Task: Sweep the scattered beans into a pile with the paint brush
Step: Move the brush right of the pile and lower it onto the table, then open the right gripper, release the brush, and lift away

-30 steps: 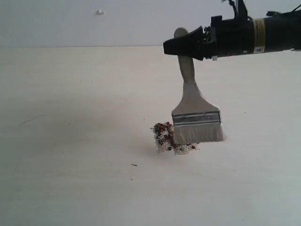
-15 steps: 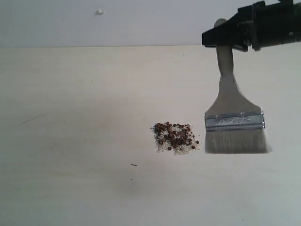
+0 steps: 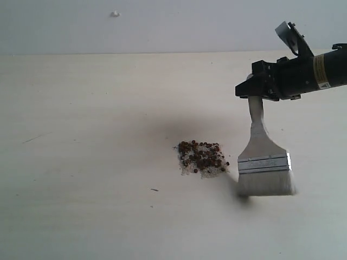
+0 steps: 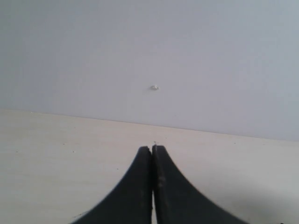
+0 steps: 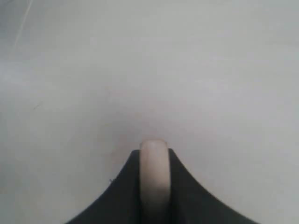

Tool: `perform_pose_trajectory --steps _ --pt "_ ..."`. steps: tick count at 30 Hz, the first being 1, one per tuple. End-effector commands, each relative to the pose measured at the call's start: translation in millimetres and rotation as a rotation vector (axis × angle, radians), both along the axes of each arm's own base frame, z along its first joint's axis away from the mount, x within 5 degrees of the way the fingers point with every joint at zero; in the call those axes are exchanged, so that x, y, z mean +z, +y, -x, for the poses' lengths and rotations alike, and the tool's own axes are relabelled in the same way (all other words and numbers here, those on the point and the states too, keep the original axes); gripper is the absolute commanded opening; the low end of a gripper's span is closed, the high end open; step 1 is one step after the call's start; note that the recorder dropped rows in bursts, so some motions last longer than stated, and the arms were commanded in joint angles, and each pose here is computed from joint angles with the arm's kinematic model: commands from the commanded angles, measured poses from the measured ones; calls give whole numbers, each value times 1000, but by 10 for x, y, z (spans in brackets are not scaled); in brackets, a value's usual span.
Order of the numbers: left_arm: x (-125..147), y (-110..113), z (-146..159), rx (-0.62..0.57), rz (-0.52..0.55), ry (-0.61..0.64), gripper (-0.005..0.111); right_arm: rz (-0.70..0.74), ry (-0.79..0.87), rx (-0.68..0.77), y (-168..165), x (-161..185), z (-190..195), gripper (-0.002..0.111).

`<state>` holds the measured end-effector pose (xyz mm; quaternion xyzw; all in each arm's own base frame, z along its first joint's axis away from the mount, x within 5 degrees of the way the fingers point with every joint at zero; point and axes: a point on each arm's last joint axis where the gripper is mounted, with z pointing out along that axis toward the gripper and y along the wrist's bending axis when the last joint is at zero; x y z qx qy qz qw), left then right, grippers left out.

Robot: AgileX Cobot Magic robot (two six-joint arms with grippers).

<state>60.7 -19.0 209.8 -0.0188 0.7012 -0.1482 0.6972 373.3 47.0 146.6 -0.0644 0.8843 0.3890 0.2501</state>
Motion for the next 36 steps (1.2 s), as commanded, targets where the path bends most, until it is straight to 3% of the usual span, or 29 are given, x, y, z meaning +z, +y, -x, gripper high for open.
perform_pose_trajectory --steps 1,10,24,36 --pt "-10 -5 3 -5 -4 0 0 39 16 -98 -70 -21 -42 0" --pt "-10 -6 3 -7 -4 0 0 41 31 -121 -81 -33 -50 2" --pt "-10 -6 3 -7 -4 0 0 134 13 -219 -180 -78 -109 35" --pt "-10 -8 4 -9 -4 0 0 150 -16 -316 -246 116 -119 31"
